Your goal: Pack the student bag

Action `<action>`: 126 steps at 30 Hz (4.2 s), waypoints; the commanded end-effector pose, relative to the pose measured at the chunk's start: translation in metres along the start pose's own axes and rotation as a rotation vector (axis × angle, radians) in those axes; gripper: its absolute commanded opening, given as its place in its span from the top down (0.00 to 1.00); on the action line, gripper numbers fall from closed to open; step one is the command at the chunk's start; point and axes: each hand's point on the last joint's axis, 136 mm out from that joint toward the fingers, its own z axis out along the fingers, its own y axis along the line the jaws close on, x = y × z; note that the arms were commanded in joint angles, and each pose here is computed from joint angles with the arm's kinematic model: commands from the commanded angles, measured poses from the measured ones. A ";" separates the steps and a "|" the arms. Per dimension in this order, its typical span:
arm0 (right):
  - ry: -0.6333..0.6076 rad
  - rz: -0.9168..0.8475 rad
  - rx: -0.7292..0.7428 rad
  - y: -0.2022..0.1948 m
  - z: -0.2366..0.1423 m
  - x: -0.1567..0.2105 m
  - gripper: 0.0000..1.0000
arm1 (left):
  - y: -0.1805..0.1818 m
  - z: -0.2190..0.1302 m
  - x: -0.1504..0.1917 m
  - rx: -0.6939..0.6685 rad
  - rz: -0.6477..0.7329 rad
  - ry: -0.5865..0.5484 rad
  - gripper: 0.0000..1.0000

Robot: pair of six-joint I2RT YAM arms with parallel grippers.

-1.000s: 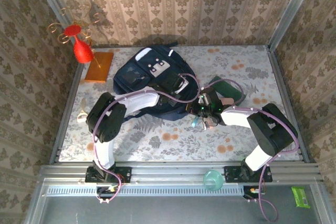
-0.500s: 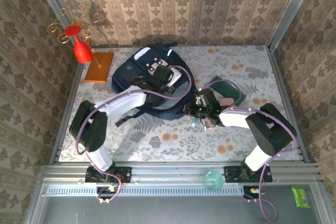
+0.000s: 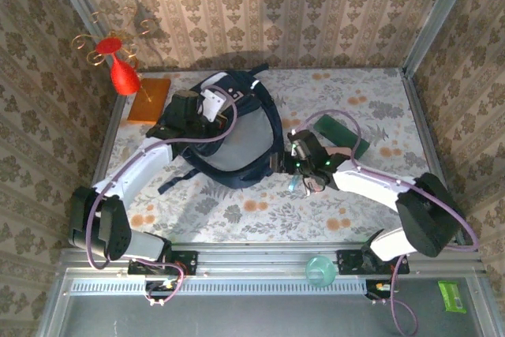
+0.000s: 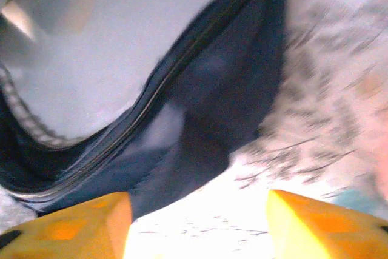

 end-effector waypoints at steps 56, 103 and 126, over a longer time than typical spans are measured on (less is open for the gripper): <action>0.096 0.197 0.163 -0.100 -0.035 -0.004 0.02 | 0.000 -0.004 -0.005 0.005 -0.050 -0.058 1.00; -0.014 0.387 0.310 -0.139 0.043 -0.049 0.02 | -0.001 0.006 0.001 0.023 -0.051 -0.025 1.00; 0.024 0.216 0.438 -0.117 0.084 -0.061 0.02 | -0.001 0.006 0.004 0.019 -0.045 -0.014 1.00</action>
